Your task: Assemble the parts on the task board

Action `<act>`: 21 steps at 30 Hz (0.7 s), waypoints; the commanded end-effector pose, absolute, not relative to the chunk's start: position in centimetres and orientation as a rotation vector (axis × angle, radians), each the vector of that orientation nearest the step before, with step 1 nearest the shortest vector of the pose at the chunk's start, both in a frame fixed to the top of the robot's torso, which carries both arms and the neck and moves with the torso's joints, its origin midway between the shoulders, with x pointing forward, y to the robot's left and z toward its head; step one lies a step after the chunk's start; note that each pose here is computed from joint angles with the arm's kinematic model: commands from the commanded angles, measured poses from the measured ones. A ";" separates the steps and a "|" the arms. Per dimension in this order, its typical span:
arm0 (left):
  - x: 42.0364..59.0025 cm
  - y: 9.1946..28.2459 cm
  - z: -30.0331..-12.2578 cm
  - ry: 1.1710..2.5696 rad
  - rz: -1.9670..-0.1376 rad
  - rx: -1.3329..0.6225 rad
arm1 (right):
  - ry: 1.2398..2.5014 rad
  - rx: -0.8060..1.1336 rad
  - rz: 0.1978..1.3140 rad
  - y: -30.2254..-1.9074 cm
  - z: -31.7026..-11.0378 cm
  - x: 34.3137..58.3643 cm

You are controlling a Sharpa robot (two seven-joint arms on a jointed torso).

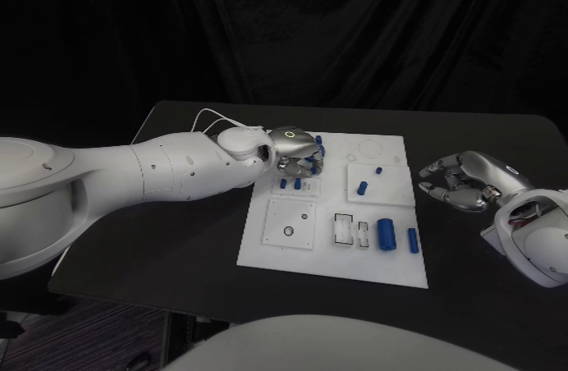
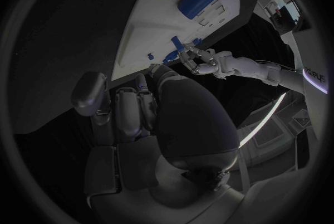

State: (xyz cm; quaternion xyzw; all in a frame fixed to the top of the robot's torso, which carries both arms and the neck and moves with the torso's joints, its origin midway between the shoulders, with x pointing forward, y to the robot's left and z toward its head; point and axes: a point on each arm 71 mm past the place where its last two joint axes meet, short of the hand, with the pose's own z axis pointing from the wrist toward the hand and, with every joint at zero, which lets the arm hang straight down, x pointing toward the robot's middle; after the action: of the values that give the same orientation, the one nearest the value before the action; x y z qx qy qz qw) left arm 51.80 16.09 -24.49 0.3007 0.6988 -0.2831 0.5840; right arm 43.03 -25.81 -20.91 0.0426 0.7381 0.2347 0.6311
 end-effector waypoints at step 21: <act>51.4 16.9 -24.2 1.554 -0.665 0.676 | 1.699 0.099 0.534 -25.7 -21.2 43.0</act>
State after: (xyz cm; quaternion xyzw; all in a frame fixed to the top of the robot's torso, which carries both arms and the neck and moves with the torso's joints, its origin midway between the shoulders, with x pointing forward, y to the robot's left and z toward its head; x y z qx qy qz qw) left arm 51.62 17.11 -24.55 0.2919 0.6908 -0.2793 0.5997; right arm 43.04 -25.65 -21.09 0.0420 0.7397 0.2353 0.6291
